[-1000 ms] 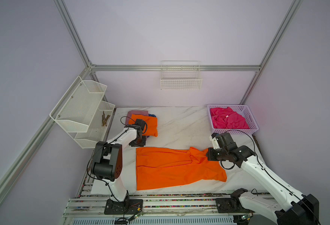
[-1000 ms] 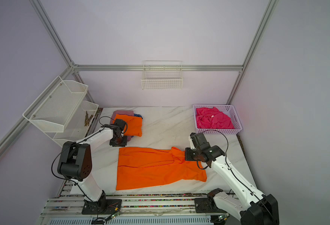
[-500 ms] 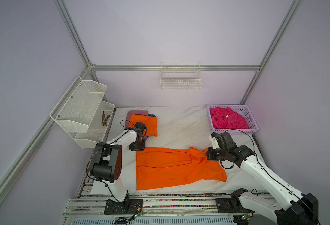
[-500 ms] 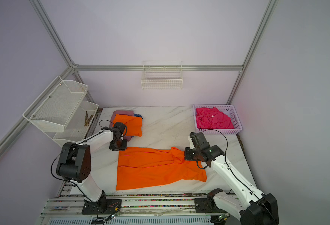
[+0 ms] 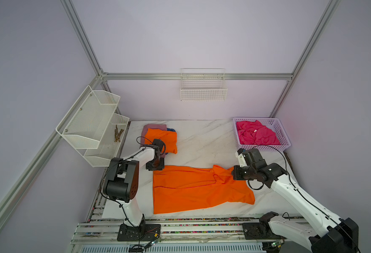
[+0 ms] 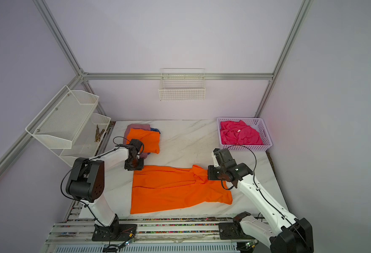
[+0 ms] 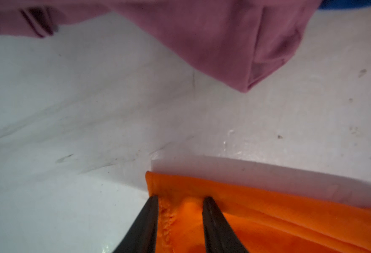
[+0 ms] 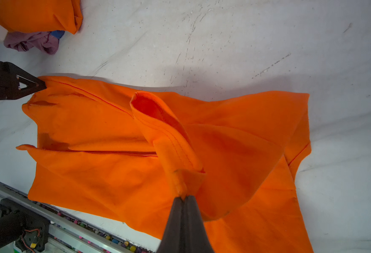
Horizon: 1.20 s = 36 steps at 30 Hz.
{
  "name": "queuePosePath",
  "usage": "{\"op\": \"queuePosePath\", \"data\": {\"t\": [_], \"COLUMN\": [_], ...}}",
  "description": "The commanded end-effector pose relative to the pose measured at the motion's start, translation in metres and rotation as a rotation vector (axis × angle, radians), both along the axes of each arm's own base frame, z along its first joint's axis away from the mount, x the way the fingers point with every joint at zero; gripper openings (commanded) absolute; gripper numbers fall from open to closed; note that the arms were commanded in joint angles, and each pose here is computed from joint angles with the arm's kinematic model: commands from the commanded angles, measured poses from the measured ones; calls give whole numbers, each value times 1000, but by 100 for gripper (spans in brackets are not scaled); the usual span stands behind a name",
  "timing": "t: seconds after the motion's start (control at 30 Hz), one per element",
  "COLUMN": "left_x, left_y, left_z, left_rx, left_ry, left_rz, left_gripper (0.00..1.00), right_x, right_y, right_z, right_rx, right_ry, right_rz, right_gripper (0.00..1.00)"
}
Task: Fold and stack t-shirts
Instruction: Fold the T-shirt.
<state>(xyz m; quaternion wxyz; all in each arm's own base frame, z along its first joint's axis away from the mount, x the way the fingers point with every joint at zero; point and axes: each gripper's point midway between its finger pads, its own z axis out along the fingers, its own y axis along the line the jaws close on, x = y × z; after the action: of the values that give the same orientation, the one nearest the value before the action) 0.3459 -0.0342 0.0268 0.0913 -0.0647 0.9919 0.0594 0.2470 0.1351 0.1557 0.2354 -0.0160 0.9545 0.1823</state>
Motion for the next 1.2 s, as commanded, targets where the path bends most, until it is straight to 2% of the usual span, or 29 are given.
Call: {"op": "queuePosePath", "data": {"t": [0.0,0.23,0.3,0.43,0.47,0.63,0.83,1.17], "left_x": [7,11,13,17,18,21,26,-9], "left_y": [0,-3,-6,-6,-7,-7,-4,-19], "left_z": [-3,-14,-16,-11,-9,7,51,82], "left_rx": [-8,-30,-43,-50,-49,-47,-35,-48], "left_ry": [-22,-10,-11,-28,-36,-71,-190,-199], "left_rz": [7,6,7,9,7,12,21,24], "left_gripper": [39,36,27,2,0,0,0,0], "right_x": [0,-2,-2,-1,-1,1,5,13], "right_y": [-1,-3,-3,-1,-1,1,5,11], "right_z": [14,16,16,17,16,15,13,11], "right_rx": [2,-9,-9,-3,-2,0,8,19], "right_ry": [-33,-30,-26,-28,-29,-28,-31,-37], "right_rz": [2,-1,2,2,2,8,19,33], "right_gripper": [0,0,0,0,0,0,0,0]}}
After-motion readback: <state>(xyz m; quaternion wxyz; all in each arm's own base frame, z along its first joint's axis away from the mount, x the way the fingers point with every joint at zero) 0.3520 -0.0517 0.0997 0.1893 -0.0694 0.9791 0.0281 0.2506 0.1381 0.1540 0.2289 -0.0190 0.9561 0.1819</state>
